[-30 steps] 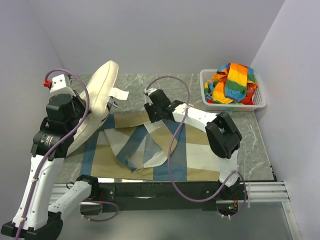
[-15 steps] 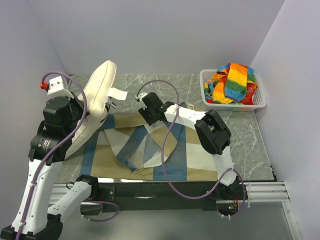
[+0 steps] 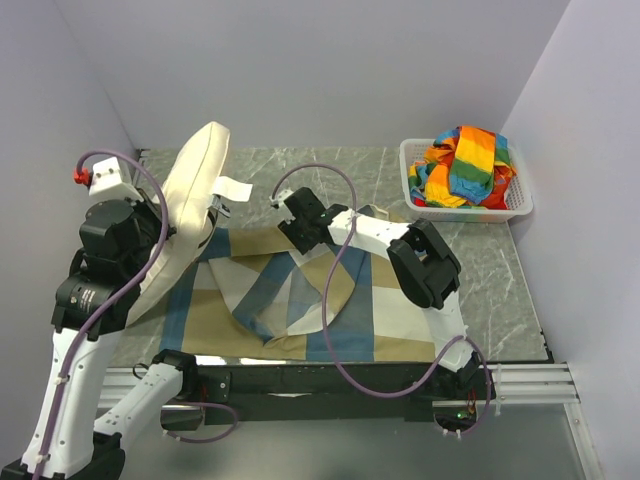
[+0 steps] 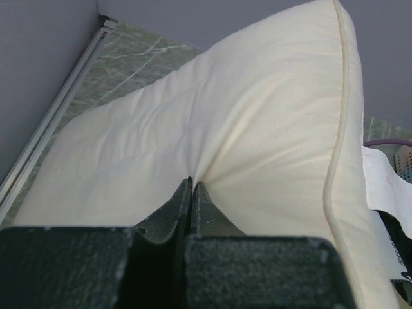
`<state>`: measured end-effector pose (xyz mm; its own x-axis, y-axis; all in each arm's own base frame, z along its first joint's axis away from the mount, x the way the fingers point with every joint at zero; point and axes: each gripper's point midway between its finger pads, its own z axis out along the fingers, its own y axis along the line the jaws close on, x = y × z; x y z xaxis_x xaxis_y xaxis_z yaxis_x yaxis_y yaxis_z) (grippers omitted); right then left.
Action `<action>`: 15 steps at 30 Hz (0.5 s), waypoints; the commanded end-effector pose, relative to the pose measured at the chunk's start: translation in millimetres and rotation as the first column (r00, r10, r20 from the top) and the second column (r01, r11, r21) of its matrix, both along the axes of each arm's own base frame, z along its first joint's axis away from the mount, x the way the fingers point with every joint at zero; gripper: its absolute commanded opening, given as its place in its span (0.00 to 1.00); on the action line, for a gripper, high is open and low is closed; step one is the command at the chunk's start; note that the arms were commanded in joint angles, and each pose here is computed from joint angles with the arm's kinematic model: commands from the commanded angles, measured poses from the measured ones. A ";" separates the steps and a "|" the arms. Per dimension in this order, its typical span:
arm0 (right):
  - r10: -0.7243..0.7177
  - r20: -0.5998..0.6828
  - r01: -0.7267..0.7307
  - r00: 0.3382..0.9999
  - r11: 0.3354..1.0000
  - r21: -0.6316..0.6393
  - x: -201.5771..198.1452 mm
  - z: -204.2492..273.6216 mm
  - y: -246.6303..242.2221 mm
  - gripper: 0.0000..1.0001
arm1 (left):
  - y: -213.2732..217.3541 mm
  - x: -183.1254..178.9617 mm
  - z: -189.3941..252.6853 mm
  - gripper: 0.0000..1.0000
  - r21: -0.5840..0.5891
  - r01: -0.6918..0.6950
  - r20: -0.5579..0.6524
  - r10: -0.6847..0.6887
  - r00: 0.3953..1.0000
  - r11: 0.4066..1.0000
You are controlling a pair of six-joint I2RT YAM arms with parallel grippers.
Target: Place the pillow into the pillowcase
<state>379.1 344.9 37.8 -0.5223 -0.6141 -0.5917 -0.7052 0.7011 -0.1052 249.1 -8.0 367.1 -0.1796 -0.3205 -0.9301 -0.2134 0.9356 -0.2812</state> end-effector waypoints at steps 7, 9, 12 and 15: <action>0.023 0.057 -0.027 0.998 0.998 0.061 -6.2 46.1 -3.7 0.50 | 4.8 -0.4 33.9 0.01 -0.022 -0.021 0.137 0.024 0.990 1.000; 0.027 0.056 -0.030 0.998 0.998 0.056 -6.0 45.4 -3.8 0.50 | 4.7 -0.7 34.5 0.01 -0.022 -0.019 0.139 0.022 0.990 1.000; 0.033 0.044 -0.034 0.998 0.999 0.037 -5.5 37.1 -4.1 0.50 | 5.0 -0.9 33.6 0.01 -0.021 -0.021 0.138 0.024 0.990 1.000; 0.046 0.028 -0.047 0.999 0.998 0.032 -6.3 31.8 -1.9 0.50 | 5.1 -1.2 32.0 0.01 -0.021 -0.023 0.134 0.025 0.991 1.000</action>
<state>369.7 338.9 57.1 -0.5044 -0.6132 -0.6079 -0.7173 0.6895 -0.1005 247.3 -7.7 364.5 -0.1805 -0.3203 -0.9299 -0.2130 0.9358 -0.2810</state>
